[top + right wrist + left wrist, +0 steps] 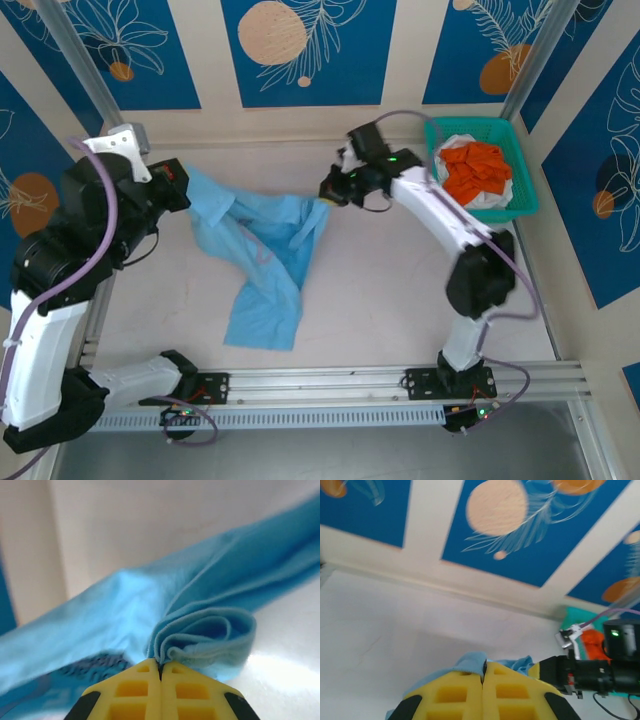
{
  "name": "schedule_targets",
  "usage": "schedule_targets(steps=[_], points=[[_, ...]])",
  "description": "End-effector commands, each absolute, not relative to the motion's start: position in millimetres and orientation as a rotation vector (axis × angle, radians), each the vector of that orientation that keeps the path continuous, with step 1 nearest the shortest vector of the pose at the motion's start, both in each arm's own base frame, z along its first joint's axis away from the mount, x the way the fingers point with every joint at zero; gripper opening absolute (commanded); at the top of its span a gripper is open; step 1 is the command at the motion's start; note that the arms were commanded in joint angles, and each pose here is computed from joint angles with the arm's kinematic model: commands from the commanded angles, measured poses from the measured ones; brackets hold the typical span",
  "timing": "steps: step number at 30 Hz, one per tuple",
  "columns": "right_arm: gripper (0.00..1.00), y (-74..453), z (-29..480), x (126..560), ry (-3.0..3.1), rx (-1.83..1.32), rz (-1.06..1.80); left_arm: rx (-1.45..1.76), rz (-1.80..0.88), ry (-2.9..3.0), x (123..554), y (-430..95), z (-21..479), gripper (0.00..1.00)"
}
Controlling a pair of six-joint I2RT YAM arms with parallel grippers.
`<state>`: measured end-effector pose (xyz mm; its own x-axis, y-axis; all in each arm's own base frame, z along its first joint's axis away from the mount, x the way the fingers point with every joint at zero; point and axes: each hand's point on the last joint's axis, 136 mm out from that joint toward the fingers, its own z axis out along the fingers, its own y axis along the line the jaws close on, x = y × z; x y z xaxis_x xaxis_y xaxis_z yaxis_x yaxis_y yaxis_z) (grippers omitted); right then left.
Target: Fold and stack the t-shirts
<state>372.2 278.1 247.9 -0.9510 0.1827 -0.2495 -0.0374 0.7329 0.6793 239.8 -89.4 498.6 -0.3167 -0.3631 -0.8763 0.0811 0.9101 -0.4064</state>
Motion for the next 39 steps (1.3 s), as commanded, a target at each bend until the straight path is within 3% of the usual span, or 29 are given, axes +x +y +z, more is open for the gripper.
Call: schedule_targets(steps=[1, 6, 11, 16, 19, 22, 23, 26, 27, 28, 29, 31, 32, 35, 39], points=[[0.0, 248, 306, 341, 2.479, 0.106, 0.989, -0.112, -0.659, 1.52, 209, -89, 586, 0.0], [0.05, 202, 370, 301, 2.203, 0.128, 0.86, -0.089, -0.703, 1.349, 183, -76, 622, 0.0], [0.06, 167, 378, 296, 2.122, 0.231, 0.736, -0.209, -0.587, 1.425, 214, -69, 601, 0.0], [0.05, 130, 322, 333, 2.299, 0.487, 0.535, -0.407, -0.323, 1.603, 294, -68, 541, 0.0], [0.0, 117, 293, 366, 2.405, 0.624, 0.546, -0.563, -0.426, 1.777, 373, -71, 490, 0.0], [0.0, 112, 292, 393, 2.398, 0.657, 0.62, -0.558, -0.469, 1.834, 432, -81, 478, 0.0], [0.0, 109, 288, 397, 2.404, 0.667, 0.604, -0.539, -0.431, 1.848, 447, -83, 477, 0.09], [0.0, 97, 261, 390, 2.484, 0.71, 0.51, -0.63, -0.276, 1.962, 480, -70, 435, 0.56], [0.03, 92, 244, 380, 2.53, 0.751, 0.472, -0.695, -0.212, 2.027, 482, -64, 408, 0.72], [0.11, 89, 229, 370, 2.571, 0.787, 0.471, -0.738, -0.163, 2.1, 482, -62, 380, 0.79], [0.2, 85, 212, 358, 2.616, 0.825, 0.465, -0.728, -0.131, 2.168, 481, -65, 356, 0.82], [0.48, 71, 181, 326, 2.693, 0.949, 0.419, -0.715, -0.078, 2.312, 468, -73, 304, 0.84], [0.54, 64, 172, 314, 2.713, 0.985, 0.41, -0.703, -0.059, 2.359, 458, -77, 283, 0.84], [0.67, 46, 170, 289, 2.687, 1.024, 0.405, -0.643, -0.097, 2.505, 418, -94, 229, 0.83], [0.71, 40, 172, 274, 2.656, 0.975, 0.419, -0.442, -0.257, 2.725, 360, -141, 170, 0.81]])
